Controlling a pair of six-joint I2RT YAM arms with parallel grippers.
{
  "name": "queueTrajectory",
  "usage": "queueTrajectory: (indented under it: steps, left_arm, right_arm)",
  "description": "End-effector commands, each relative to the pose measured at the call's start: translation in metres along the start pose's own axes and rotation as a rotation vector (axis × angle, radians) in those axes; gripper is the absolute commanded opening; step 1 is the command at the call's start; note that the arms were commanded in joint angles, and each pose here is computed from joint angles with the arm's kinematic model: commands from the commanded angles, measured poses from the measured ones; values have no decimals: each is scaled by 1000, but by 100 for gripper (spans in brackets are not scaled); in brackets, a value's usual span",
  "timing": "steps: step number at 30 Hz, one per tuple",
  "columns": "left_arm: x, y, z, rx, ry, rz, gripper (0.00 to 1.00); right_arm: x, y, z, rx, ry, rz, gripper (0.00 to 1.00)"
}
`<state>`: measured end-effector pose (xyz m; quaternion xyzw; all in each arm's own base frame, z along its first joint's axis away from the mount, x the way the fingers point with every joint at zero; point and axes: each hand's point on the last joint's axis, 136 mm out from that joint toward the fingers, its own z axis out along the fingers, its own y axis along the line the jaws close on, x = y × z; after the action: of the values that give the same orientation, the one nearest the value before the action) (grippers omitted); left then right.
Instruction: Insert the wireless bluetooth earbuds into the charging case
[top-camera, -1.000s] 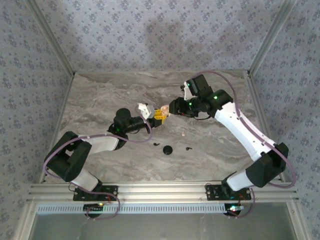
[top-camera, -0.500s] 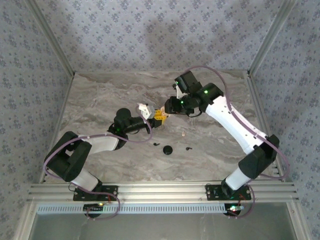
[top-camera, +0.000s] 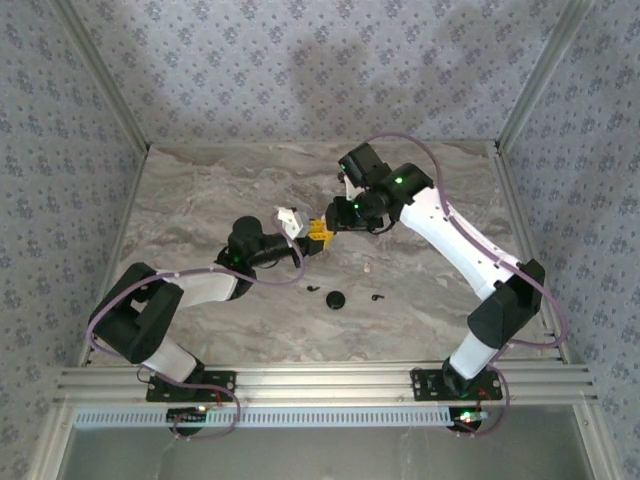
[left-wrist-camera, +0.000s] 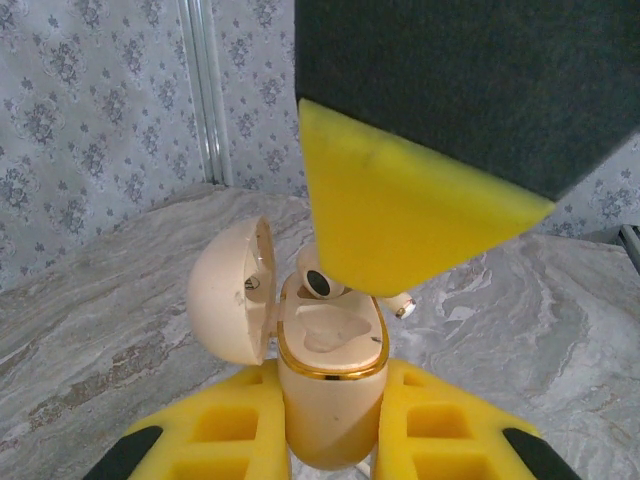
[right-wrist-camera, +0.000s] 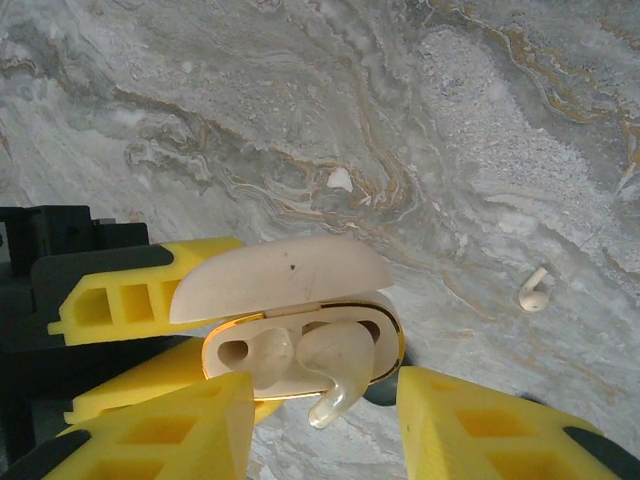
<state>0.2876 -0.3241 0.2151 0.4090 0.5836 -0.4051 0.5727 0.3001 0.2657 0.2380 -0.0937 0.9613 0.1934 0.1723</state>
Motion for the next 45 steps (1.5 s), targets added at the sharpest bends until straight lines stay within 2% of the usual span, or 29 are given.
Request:
queueTrajectory:
  steps: [1,20,45]
  left_arm:
    - [-16,0,-3,-4,-40,37,10]
    - [-17,-4,-4,20,-43,39,10]
    - [-16,-7,-6,31,-27,48,10]
  right_arm:
    - [0,0,-3,22,6,-17,43]
    - [-1,1,10,12,21,-21,38]
    - [0,-4,8,27,-2,-22,22]
